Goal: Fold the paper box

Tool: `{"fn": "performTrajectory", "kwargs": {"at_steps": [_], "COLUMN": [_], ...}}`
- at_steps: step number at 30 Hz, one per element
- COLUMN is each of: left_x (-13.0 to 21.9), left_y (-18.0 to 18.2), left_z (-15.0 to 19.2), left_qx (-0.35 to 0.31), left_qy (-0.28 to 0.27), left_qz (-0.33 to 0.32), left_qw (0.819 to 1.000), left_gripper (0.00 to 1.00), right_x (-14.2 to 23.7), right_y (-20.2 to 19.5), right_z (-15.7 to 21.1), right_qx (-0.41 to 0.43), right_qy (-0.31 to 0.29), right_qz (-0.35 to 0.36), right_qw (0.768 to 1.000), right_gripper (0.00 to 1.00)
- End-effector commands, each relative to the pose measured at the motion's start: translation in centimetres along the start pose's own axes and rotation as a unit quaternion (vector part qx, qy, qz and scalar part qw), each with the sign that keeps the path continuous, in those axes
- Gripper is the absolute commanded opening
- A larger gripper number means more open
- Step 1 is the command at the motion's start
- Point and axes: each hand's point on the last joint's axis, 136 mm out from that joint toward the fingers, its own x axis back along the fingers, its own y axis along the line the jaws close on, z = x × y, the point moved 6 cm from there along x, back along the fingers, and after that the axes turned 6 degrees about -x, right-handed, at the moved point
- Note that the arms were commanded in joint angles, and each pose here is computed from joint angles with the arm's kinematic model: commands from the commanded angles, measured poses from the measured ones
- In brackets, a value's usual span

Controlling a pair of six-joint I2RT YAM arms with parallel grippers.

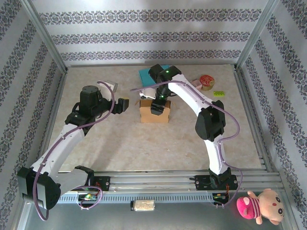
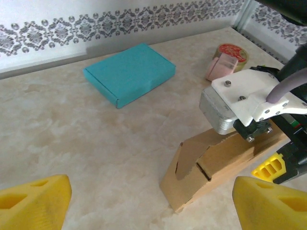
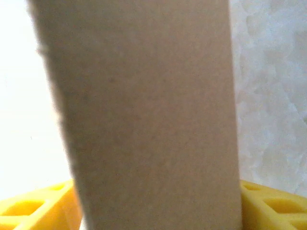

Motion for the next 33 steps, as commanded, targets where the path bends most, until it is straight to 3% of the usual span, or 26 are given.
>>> {"fn": "performTrajectory", "kwargs": {"at_steps": [1,8,15,19,23,26,28,33], "left_x": [-0.1,-1.0,-2.1,-2.8,-3.4,-4.1,-4.7,-6.0], "left_y": [-0.4,-1.7,-1.0,-0.7,-0.1,-0.4,-0.7,-1.3], "left_z": [-1.0,-1.5,-1.9,-2.3,-2.4,-2.5,-2.3,-1.6], "left_qx": [-0.031,-0.044,-0.006,0.042,0.1,0.12,0.124,0.108], "left_qy": [-0.022,-0.013,0.009,0.029,0.061,0.084,0.1,0.149], "left_qz": [0.037,0.109,0.098,0.095,0.079,0.102,0.122,0.129], "left_qw": [0.999,0.993,0.995,0.994,0.99,0.984,0.98,0.974], "left_gripper": [0.88,0.87,0.84,0.8,0.75,0.72,0.69,0.58], "right_x": [3.9,5.5,8.0,9.3,10.1,9.9,9.3,7.9], "right_y": [1.3,2.0,1.0,-0.6,-2.1,-1.5,-0.8,-0.5], "right_z": [-0.9,-1.0,-0.6,1.5,5.5,7.6,8.3,9.1], "right_qx": [0.0,-0.024,-0.1,-0.23,-0.384,-0.413,-0.41,-0.413], "right_qy": [-0.067,-0.115,-0.178,-0.223,-0.268,-0.279,-0.27,-0.245], "right_qz": [0.008,-0.003,-0.004,-0.006,-0.03,-0.021,-0.015,-0.002], "right_qw": [0.998,0.993,0.979,0.947,0.883,0.867,0.871,0.877], "right_gripper": [0.78,0.8,0.81,0.81,0.8,0.8,0.76,0.54]}}
